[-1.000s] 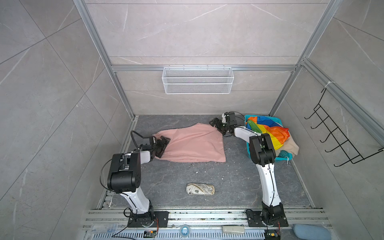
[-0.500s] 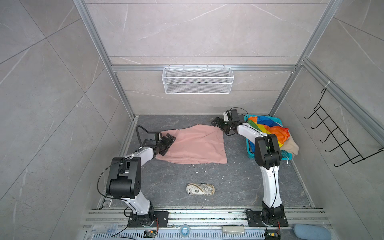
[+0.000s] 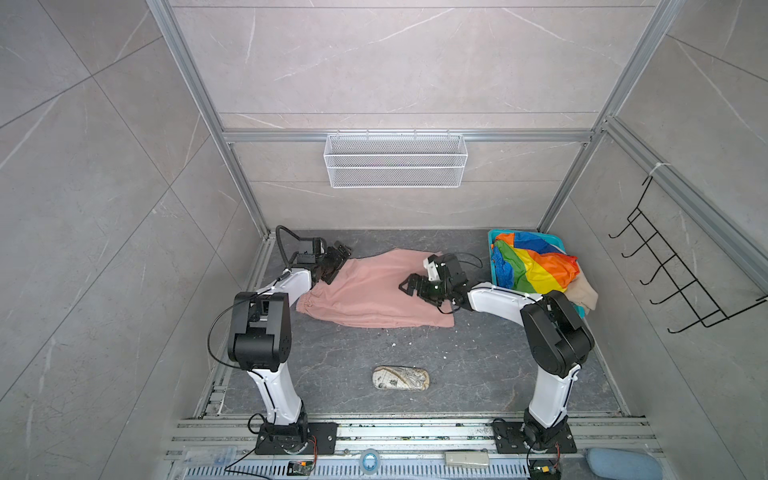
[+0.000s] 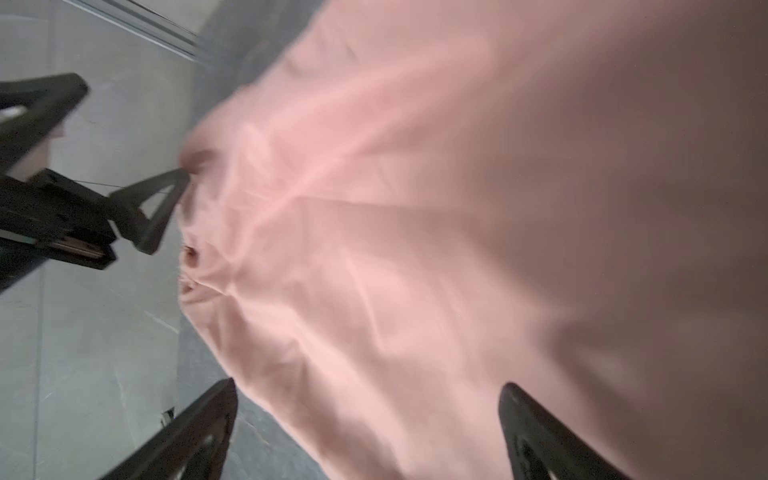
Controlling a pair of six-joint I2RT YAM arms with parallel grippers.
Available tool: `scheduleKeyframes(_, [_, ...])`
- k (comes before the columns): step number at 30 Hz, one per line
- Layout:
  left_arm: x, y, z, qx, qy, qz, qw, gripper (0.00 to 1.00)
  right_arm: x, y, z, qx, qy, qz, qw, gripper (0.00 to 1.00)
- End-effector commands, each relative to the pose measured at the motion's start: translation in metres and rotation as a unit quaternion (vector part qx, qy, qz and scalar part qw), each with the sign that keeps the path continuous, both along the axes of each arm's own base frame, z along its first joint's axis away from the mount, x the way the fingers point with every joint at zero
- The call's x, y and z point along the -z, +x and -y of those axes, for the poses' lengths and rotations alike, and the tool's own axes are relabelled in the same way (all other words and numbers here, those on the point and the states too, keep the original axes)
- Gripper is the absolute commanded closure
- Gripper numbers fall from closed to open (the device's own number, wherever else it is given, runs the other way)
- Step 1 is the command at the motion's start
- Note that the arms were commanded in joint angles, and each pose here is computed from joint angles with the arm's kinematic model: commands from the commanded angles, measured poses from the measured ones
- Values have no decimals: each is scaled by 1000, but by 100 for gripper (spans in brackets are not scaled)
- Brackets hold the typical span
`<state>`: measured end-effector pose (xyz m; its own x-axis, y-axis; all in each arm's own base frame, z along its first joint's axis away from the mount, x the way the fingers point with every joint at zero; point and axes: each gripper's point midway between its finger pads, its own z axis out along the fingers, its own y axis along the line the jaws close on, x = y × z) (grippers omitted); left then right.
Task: Fold and stack the shorts
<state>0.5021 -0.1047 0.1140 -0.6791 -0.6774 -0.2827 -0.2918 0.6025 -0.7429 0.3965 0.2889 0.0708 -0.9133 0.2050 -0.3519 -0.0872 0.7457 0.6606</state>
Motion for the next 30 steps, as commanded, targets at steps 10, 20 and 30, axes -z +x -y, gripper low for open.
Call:
scheduleKeyframes(10, [37, 12, -59, -39, 92, -32, 995, 1, 41, -6, 66, 48, -10, -31, 998, 1])
scheduleKeyframes(20, [-19, 9, -72, -6, 167, 7, 986, 1, -16, -12, 70, 18, -9, 23, 1000, 1])
scheduleKeyframes(30, [17, -44, -125, -18, 220, -67, 973, 1, -24, -19, 72, -3, -28, 41, 999, 1])
